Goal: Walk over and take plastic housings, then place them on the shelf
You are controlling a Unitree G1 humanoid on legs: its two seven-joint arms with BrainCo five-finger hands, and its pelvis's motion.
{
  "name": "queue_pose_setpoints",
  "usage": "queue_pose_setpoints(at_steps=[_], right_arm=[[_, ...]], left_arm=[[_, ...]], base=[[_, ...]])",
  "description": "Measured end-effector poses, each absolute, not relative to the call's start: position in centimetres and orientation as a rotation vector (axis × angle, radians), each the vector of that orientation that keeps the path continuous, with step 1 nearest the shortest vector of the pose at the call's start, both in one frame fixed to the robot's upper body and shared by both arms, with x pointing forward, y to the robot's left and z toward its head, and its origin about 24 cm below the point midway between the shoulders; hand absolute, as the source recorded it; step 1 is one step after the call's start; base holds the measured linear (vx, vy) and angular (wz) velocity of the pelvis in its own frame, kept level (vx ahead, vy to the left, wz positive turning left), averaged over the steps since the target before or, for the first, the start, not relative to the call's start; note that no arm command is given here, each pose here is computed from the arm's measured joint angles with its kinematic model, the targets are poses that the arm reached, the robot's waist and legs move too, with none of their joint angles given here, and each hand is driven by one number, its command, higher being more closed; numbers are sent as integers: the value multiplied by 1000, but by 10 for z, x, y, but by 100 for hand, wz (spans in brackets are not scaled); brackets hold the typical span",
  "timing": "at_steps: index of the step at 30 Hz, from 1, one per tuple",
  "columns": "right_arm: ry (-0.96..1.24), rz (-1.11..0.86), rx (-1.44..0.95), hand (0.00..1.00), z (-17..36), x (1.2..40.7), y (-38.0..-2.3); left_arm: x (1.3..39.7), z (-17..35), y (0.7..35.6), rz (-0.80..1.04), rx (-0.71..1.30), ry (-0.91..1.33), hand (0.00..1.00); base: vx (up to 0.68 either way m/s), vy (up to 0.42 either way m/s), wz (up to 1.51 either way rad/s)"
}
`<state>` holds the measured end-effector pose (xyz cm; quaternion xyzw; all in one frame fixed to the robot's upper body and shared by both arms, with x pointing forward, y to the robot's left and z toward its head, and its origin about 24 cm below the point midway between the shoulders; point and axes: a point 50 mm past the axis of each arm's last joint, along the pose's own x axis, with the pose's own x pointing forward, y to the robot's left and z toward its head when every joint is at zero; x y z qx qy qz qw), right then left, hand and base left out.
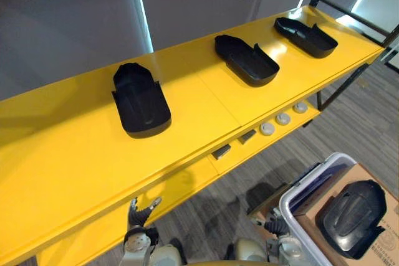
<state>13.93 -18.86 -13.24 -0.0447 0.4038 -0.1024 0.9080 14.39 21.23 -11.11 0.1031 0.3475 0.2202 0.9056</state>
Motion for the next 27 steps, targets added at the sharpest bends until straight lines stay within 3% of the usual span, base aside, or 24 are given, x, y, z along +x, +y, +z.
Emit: queue_pose_setpoints(at_steps=[3,8,15,20,27], right_arm=[[802,-221,-145,0,-126,155,-204],[836,-240,-171,0,-130,141,-214],[800,-235,-158,0,-125,156,-206],[792,-234,-155,0,-125,158,-204],[811,-339,-89,0,-127,145,-220]], left_arm=[[143,-119,200,442,170,763,0],[134,-126,195,436,149,806,0],[113,-137,194,436,157,899,0],[126,-133,210,444,198,876,0],[132,-136,186,383,155,884,0]], base=[[-92,-100,-50],[-104,-37,-52],[-110,40,-136],[14,-100,-123],[55,-65,-68]])
